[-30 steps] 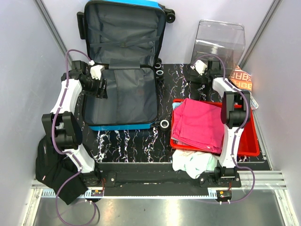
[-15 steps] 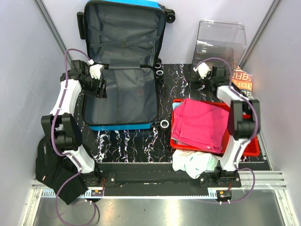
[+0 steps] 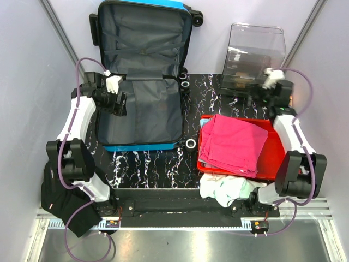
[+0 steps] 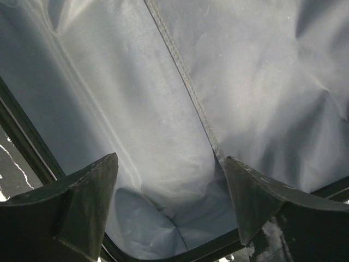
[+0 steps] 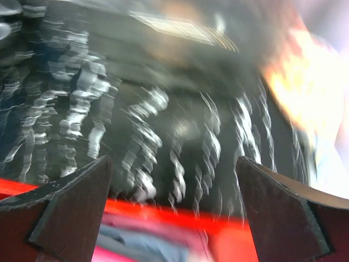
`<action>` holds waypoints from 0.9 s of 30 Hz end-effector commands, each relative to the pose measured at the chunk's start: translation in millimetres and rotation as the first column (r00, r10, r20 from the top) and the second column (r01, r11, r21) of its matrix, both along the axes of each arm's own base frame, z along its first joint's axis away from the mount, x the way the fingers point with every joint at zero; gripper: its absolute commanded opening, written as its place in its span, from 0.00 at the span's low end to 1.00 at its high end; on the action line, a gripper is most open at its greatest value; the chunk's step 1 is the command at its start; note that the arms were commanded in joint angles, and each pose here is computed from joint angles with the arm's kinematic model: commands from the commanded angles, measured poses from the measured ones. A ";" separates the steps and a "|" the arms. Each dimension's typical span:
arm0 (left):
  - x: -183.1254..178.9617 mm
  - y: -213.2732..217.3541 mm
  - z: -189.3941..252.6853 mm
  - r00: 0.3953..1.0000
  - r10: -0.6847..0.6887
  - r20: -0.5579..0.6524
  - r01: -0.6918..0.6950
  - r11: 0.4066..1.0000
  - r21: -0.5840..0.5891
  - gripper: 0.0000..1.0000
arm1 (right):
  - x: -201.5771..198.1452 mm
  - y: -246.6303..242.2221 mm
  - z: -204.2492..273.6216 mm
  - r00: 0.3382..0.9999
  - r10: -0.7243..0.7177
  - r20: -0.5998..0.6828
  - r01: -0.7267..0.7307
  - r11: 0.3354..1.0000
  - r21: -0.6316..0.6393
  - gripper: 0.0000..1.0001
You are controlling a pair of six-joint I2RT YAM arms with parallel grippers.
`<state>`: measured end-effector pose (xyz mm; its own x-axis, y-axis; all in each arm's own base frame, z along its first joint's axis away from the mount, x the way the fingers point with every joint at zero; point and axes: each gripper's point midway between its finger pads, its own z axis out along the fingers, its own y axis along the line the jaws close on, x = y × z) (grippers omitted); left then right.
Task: Open, take out, and arrange the luggage
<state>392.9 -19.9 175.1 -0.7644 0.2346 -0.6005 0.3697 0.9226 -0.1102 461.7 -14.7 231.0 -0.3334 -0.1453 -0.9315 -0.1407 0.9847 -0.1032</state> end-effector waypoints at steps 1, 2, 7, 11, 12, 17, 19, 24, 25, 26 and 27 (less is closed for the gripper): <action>-4.2 5.9 8.9 0.996 0.056 0.073 -0.060 0.996 0.062 0.87 | -37.4 -68.2 -14.0 0.928 -0.358 -0.105 0.373 0.880 0.294 1.00; -7.1 5.5 10.2 0.995 0.061 0.081 -0.067 0.995 0.073 0.88 | -44.4 -76.5 -11.9 0.913 -0.393 -0.106 0.406 0.860 0.308 1.00; -20.2 10.4 9.7 0.989 0.099 0.113 -0.113 0.986 0.123 0.93 | -68.2 -96.4 -19.2 0.827 -0.550 -0.117 0.551 0.750 0.365 1.00; -32.4 21.7 6.7 0.979 0.150 0.140 -0.168 0.978 0.128 0.94 | -87.9 -111.1 -11.6 0.718 -0.691 -0.083 0.641 0.611 0.464 1.00; -33.5 23.4 6.7 0.975 0.161 0.152 -0.179 0.977 0.118 0.94 | -91.4 -110.0 -16.2 0.702 -0.705 -0.102 0.650 0.575 0.496 1.00; -63.2 34.3 -3.7 0.967 0.186 0.174 -0.208 0.971 0.122 0.95 | -105.2 -104.9 -9.3 0.676 -0.728 -0.114 0.645 0.510 0.569 1.00; -73.4 36.8 -5.5 0.962 0.175 0.208 -0.206 0.969 0.137 0.95 | -111.0 -100.4 -8.6 0.678 -0.727 -0.112 0.628 0.493 0.602 1.00; -88.9 29.4 -1.9 0.953 0.097 0.286 -0.141 0.980 0.138 0.99 | -122.0 -89.2 -8.9 0.701 -0.710 -0.066 0.557 0.488 0.672 1.00; -91.5 27.7 0.3 0.952 0.088 0.294 -0.133 0.982 0.135 0.99 | -123.1 -82.2 -1.6 0.724 -0.689 -0.047 0.517 0.495 0.698 1.00; -94.4 27.4 -1.0 0.954 0.082 0.288 -0.127 0.982 0.139 0.99 | -123.7 -77.9 0.9 0.738 -0.674 -0.036 0.493 0.503 0.710 1.00; -96.5 27.7 -2.6 0.956 0.080 0.283 -0.125 0.981 0.145 0.99 | -124.0 -74.8 2.9 0.750 -0.661 -0.019 0.471 0.514 0.717 1.00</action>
